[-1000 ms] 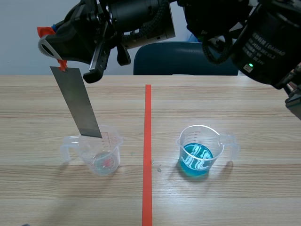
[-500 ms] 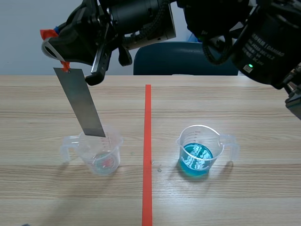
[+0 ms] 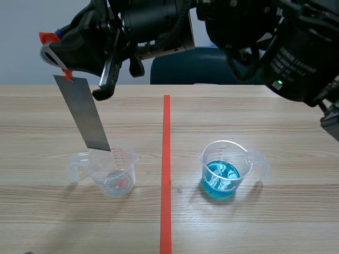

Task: Do the redox reaction experiment

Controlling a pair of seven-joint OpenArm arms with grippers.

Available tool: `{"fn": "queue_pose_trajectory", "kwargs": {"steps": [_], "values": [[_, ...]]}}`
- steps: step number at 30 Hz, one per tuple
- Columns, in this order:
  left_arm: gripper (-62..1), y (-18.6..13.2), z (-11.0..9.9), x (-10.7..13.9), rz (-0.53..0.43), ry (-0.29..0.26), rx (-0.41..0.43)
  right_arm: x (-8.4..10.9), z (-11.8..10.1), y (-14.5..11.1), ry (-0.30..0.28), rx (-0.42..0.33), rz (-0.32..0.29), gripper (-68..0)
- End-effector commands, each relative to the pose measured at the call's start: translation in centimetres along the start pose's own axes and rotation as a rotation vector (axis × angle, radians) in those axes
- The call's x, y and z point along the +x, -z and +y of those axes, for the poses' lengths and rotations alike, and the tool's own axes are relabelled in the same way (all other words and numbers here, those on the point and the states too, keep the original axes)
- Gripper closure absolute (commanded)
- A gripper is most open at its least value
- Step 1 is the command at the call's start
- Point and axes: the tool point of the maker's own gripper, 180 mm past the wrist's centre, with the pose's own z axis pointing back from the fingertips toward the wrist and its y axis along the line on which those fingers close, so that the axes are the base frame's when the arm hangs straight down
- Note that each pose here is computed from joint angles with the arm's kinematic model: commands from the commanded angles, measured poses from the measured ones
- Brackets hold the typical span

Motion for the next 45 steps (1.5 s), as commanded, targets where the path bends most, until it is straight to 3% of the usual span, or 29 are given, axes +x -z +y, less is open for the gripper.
{"fn": "queue_pose_trajectory", "kwargs": {"steps": [1, 20, 34, 40, 45], "values": [[-62.3, 0.1, -0.1, 0.6, -0.025, -0.006, 0.005, 0.6, -0.3, 0.0, -0.001, 0.003, -0.026, -0.6], [-62.3, 0.1, -0.1, 0.6, -0.025, -0.007, 0.005, -5.7, -0.7, 2.3, 0.053, -0.002, 0.035, -0.6], [-62.3, 0.1, -0.1, 0.6, -0.025, -0.007, 0.005, -8.9, 0.1, 3.1, -0.044, -0.013, 0.084, -0.6], [-62.3, 0.1, -0.1, 0.6, -0.025, -0.007, 0.005, -9.4, 0.4, 3.1, -0.101, -0.003, 0.101, -0.6], [-62.3, 0.1, -0.1, 0.6, -0.025, -0.007, 0.005, -9.7, 0.4, 3.1, -0.116, -0.001, 0.115, -0.6]]}}
